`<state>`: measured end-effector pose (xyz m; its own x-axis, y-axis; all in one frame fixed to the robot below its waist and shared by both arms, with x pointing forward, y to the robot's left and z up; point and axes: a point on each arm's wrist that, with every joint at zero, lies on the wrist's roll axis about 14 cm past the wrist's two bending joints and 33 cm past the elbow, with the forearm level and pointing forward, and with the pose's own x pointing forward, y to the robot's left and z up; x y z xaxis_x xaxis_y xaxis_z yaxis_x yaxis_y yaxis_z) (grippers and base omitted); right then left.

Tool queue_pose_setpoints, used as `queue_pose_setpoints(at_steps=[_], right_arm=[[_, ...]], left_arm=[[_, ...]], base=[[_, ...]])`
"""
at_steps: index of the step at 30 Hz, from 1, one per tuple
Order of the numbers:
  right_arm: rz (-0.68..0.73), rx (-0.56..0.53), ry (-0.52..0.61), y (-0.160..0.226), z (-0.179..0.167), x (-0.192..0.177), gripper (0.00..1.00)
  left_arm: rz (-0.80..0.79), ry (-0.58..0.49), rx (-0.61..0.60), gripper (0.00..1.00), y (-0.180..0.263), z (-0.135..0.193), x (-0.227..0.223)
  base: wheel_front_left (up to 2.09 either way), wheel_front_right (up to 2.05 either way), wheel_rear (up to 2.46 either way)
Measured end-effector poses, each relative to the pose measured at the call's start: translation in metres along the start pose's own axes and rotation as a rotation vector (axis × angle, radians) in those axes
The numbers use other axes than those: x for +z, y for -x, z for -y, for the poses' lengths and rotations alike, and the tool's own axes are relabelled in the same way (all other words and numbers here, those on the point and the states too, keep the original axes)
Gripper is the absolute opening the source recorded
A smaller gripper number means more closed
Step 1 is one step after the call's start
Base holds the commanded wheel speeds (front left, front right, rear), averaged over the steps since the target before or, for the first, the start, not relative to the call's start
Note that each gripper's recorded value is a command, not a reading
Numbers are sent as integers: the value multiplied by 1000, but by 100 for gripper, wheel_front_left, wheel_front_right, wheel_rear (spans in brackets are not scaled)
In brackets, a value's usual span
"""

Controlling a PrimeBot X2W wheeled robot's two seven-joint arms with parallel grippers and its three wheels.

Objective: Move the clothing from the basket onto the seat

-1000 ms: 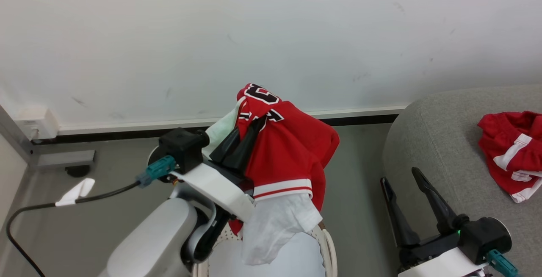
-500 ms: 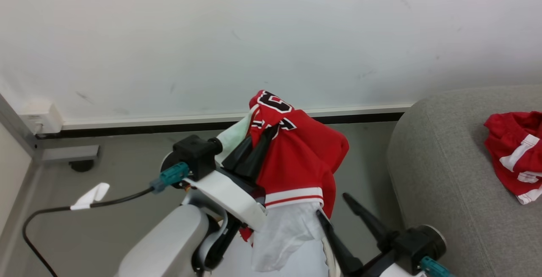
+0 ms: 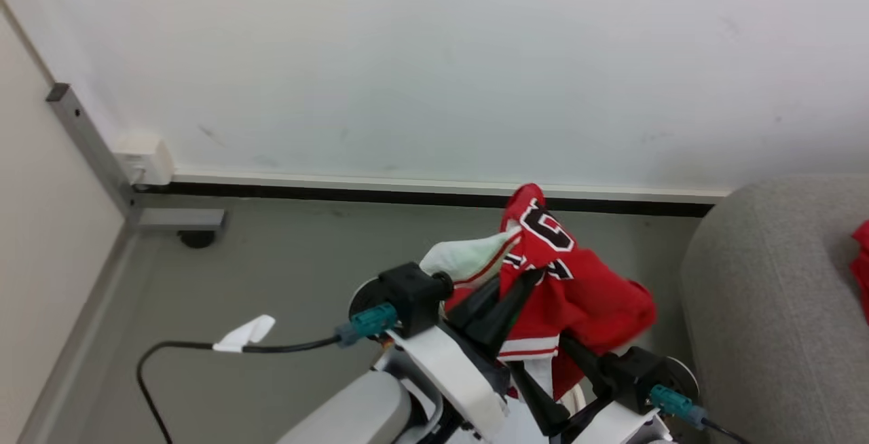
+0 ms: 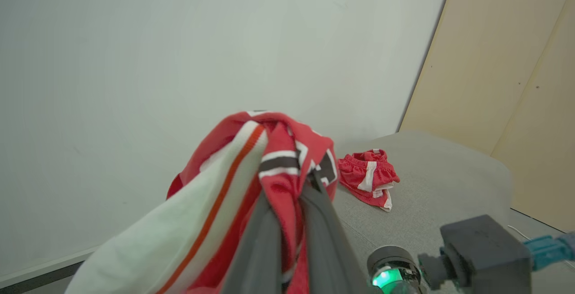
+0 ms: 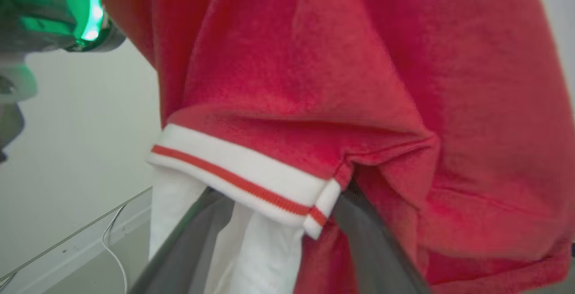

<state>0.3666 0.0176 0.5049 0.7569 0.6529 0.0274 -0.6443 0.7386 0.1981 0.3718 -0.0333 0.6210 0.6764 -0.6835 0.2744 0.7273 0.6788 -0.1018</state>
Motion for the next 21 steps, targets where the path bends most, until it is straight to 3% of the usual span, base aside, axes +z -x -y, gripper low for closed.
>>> queue_pose_setpoints(at_steps=[5,9,21], right_arm=[[17,22,-3,-13,-4,7,98],[27,29,-8,-19,-6,11,0],[60,-22,-25,-15,7,17,0]], left_arm=[[-19,6,10,0,12,5,-5],[-30,15,23,0,19,6,-7],[-41,28,84,0,28,-7,-13]], base=[[0,0,0],[0,0,0],[0,0,0]])
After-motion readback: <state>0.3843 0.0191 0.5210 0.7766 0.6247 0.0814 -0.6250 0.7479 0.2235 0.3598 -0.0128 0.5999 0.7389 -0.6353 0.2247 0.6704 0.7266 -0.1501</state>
